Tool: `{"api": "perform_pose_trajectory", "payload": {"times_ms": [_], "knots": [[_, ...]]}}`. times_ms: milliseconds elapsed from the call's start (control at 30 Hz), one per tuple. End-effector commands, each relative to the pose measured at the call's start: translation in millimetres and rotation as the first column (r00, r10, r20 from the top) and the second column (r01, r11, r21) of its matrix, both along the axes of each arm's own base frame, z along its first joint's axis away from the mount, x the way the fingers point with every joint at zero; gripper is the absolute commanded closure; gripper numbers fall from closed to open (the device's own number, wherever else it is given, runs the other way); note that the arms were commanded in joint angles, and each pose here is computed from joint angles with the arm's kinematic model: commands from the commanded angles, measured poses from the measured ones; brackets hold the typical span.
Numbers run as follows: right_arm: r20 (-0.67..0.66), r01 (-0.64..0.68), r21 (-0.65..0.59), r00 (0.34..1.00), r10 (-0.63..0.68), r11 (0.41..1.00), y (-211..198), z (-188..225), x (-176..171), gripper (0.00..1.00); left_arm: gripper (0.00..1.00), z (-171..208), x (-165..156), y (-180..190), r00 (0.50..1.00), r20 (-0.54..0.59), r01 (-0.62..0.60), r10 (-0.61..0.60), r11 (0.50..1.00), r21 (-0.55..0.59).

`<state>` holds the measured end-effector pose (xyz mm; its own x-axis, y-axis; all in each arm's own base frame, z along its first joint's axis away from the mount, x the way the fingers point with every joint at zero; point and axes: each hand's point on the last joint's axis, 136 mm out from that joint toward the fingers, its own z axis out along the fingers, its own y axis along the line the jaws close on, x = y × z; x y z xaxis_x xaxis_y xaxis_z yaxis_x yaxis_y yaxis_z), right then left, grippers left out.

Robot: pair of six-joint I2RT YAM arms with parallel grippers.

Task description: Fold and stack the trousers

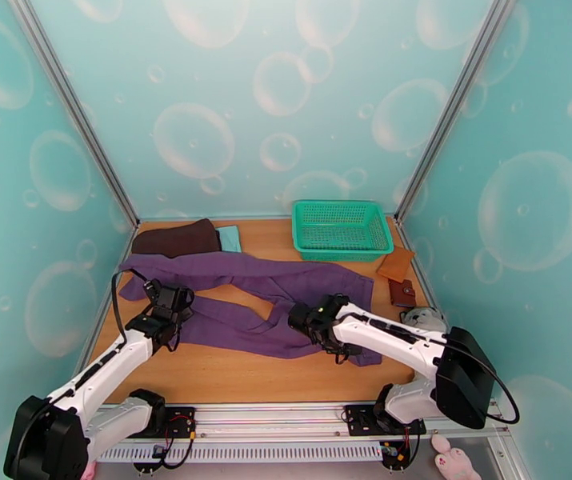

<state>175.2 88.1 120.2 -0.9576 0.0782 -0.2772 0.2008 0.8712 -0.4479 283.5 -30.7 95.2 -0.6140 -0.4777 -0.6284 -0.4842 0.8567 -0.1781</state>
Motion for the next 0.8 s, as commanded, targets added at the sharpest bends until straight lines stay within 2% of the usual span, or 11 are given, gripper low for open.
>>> {"api": "perform_pose_trajectory", "payload": {"times_ms": [0, 133, 200, 233, 267, 333, 367, 433, 500, 633, 767], "knots": [[0.146, -0.089, -0.042, 0.985, 0.095, 0.995, 27, 33, 39, 0.4, 0.58, -12, -8, -3, 0.993, -0.108, 0.047, -0.042, 0.998, 0.043], [0.278, -0.234, -0.062, 0.93, 0.242, 0.97, 81, 65, 81, 0.19, 0.57, -16, -29, 18, 0.975, -0.198, -0.057, 0.096, 0.979, 0.196], [0.319, -0.408, 0.05, 0.872, 0.372, 0.912, 129, 57, 104, 0.13, 0.57, -17, -36, 26, 0.963, -0.228, -0.087, 0.145, 0.964, 0.25], [0.343, -0.505, 0.175, 0.836, 0.429, 0.845, 158, 44, 113, 0.11, 0.57, -21, -37, 26, 0.959, -0.245, -0.081, 0.145, 0.964, 0.255], [0.384, -0.586, 0.31, 0.797, 0.466, 0.748, 184, 33, 119, 0.1, 0.58, -30, -37, 23, 0.954, -0.273, -0.059, 0.125, 0.969, 0.24], [0.438, -0.628, 0.496, 0.777, 0.452, 0.599, 206, 11, 126, 0.1, 0.59, -46, -39, 15, 0.941, -0.328, -0.021, 0.087, 0.98, 0.2], [0.449, -0.624, 0.524, 0.781, 0.434, 0.58, 204, 2, 132, 0.1, 0.59, -53, -38, 10, 0.935, -0.35, 0.009, 0.056, 0.984, 0.18], [0.444, -0.614, 0.501, 0.787, 0.428, 0.61, 190, -16, 139, 0.1, 0.6, -63, -33, -2, 0.93, -0.368, 0.058, -0.003, 0.989, 0.138], [0.426, -0.619, 0.499, 0.785, 0.451, 0.607, 184, -31, 140, 0.1, 0.6, -68, -27, -7, 0.929, -0.369, 0.075, -0.025, 0.99, 0.121], [0.393, -0.594, 0.548, 0.804, 0.446, 0.589, 181, -55, 140, 0.1, 0.61, -74, -23, 1, 0.911, -0.41, 0.044, 0.037, 0.982, 0.186], [0.341, -0.53, 0.591, 0.848, 0.406, 0.608, 170, -84, 135, 0.11, 0.62, -83, -23, -1, 0.896, -0.443, 0.05, 0.04, 0.981, 0.189]]}}
